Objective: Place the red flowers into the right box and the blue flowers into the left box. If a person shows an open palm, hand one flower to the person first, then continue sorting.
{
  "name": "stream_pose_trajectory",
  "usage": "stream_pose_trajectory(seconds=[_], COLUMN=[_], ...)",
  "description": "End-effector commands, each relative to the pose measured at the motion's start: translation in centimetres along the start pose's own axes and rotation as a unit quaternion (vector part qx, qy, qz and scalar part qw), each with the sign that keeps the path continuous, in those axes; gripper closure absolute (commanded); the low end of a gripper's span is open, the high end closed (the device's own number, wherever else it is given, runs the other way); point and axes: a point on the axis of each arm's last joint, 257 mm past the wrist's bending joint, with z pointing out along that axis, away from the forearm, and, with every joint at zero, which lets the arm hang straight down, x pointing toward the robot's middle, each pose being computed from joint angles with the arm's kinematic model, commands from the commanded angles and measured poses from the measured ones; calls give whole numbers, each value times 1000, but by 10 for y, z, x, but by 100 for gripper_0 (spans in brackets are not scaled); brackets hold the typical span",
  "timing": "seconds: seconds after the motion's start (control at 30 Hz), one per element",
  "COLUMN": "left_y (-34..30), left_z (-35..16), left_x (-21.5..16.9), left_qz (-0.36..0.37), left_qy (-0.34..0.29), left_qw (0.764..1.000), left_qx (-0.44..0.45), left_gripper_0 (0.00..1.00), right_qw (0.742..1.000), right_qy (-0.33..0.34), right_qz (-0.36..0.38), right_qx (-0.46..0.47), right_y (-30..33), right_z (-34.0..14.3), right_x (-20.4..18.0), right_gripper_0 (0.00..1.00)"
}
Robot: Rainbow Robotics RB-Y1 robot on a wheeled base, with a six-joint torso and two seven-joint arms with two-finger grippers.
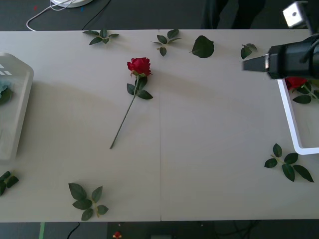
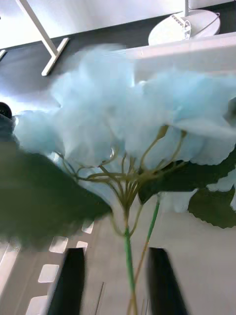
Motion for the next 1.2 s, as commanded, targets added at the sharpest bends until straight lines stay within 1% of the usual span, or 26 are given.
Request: stream_pose_trajectory(seconds=[0.03,0.2,0.33,0.47,0.57,0.63,0.77,0.87,1.0,1.03,1.07,1.1,1.2], left_y=[13,6,-16,-37,-54,-61,-74,-107,-176,-176,-212,-231,-280], left_z=[1,2,4,-6,-27,-44,-70,-90,-107,-107,-117,-122,-135], left_x=[-32,-39,-49,-79,-108,-127,-149,-156,-163,-163,-165,-166,-169], left_qz=[51,35,15,-7,-32,-35,-20,-52,-89,-89,-112,-123,-130], left_qy=[-22,-27,-3,26,55,65,86,112,135,135,150,159,179], left_qw=[998,999,999,997,991,988,984,974,960,960,949,943,928], left_qx=[-8,-1,29,69,115,136,158,190,231,231,254,266,300], left_gripper_0=[0,0,0,0,0,0,0,0,0,0,0,0,0], right_qw=[992,973,956,940,927,920,915,914,914,914,914,914,914], right_qy=[-26,-46,-63,-74,-85,-91,-90,-90,-89,-89,-88,-88,-88], right_qz=[-59,-101,-147,-177,-188,-192,-194,-197,-202,-202,-201,-202,-202], right_qx=[-105,-201,-245,-283,-315,-330,-341,-342,-340,-340,-340,-340,-340], right_y=[68,116,140,161,178,186,192,194,193,193,193,193,193], right_z=[-8,-19,-24,-25,-27,-29,-29,-30,-29,-29,-29,-29,-29], right_x=[-7,-4,2,12,19,22,28,29,30,30,32,32,32], right_gripper_0=[0,0,0,0,0,0,0,0,0,0,0,0,0])
